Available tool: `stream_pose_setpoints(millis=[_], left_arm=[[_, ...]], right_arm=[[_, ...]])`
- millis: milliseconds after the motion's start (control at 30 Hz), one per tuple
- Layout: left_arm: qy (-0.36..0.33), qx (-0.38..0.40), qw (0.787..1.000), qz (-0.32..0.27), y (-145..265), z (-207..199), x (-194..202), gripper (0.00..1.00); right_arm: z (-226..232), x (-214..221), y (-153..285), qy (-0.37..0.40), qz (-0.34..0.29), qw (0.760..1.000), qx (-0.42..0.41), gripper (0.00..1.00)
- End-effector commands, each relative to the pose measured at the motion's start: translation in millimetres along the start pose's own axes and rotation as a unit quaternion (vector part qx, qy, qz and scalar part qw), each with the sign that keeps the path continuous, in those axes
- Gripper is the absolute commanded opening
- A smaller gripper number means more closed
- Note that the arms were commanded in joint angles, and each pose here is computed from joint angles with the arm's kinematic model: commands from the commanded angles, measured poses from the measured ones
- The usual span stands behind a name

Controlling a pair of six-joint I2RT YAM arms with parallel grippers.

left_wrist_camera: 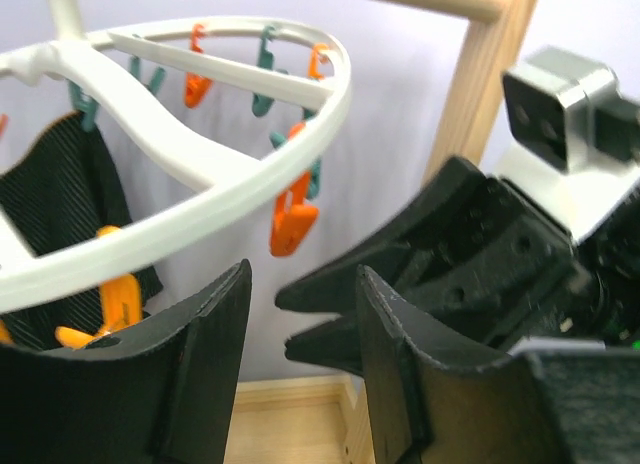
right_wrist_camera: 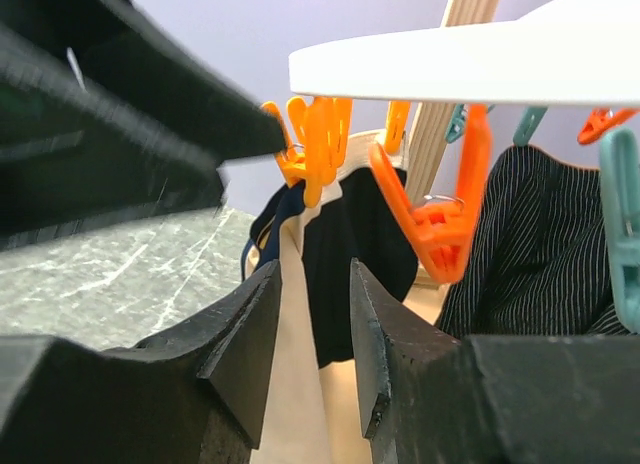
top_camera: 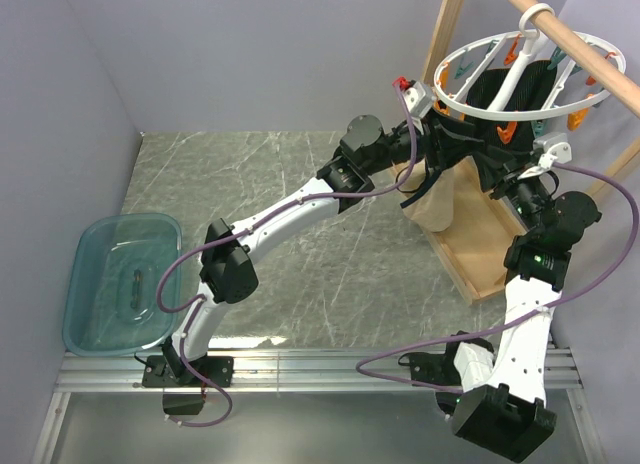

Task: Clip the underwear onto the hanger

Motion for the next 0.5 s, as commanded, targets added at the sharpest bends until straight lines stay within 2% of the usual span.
stream_pose_setpoints(millis=[0, 300, 467], left_arm=[[-0.003, -0.022, 0.998, -0.055, -6.1, -4.3, -40.1, 0.51], [0.007, -0.038, 0.997, -0.061, -7.1, 0.4, -39.0, 0.50], [0.008, -0.026, 0.998, -0.058, -6.8, -2.7, -37.7, 0.50]], right_arm=[[1.6, -22.6, -0.9, 0.058, -0.028, 0.998, 0.003, 0.41], [4.2, -21.6, 5.6, 0.085, -0.022, 0.996, 0.012, 0.41], [3.2, -15.8, 15.7, 0.086, 0.000, 0.996, 0.018, 0.52]])
Point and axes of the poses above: each gripper's point midway between its finger pads, its own y axis back along the fingers, its own z axis along the line the jaws close on, x = y × z, the point moved 5 cm from there along y, back along the fingers, and after that the axes turned 1 degree about -y, right-handed, at the moved point
